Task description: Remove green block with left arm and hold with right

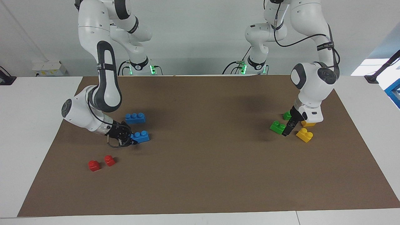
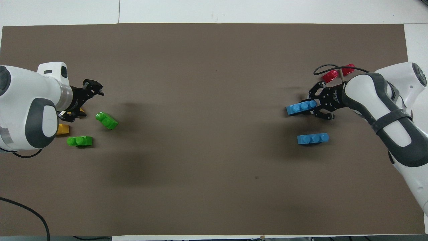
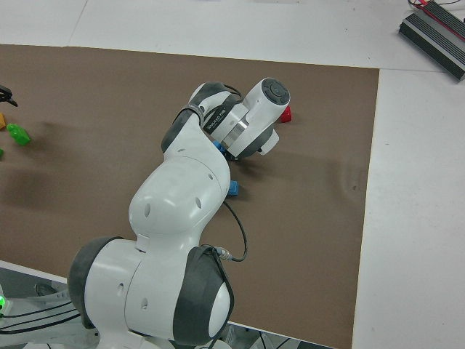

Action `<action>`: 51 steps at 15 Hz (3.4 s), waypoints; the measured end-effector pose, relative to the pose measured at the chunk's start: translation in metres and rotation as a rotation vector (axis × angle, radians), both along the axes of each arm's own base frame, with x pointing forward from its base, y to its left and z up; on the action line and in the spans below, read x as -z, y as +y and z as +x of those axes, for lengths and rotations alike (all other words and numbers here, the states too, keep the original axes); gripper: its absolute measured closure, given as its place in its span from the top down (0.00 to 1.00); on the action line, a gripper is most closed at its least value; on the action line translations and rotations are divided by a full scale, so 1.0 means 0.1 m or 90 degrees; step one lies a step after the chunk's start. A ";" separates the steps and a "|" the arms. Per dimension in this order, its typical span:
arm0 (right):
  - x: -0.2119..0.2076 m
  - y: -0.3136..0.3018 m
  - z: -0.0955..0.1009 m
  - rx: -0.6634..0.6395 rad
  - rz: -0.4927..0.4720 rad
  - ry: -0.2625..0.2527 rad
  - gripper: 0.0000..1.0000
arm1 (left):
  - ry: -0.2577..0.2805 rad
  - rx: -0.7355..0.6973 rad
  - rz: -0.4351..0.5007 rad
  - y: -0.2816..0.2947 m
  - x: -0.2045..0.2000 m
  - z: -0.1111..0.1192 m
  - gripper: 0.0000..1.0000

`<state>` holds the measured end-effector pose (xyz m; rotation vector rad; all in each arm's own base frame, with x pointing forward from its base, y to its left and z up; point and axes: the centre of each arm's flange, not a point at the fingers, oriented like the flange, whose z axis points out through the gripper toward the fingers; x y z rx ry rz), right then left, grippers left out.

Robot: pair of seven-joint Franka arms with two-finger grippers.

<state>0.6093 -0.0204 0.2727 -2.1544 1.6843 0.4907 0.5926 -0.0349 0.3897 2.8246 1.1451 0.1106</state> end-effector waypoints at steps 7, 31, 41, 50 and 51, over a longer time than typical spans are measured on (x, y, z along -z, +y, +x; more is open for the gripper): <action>0.00 0.00 0.00 -0.006 0.000 -0.003 0.35 | -0.019 0.238 0.029 0.03 -1.08 0.16 1.00; -3.36 -0.09 -0.72 -0.336 -0.119 -0.197 1.00 | 0.034 0.524 0.070 0.06 -2.78 -0.70 1.00; -3.82 -0.07 -0.88 -0.653 -0.202 -0.240 1.00 | 0.032 0.524 0.071 0.07 -2.79 -0.70 1.00; -3.76 0.16 -0.98 -0.721 -0.203 -0.180 1.00 | 0.031 0.522 0.071 0.07 -2.80 -0.70 1.00; -3.76 0.16 -0.98 -0.721 -0.203 -0.179 1.00 | 0.030 0.520 0.071 0.07 -2.80 -0.70 1.00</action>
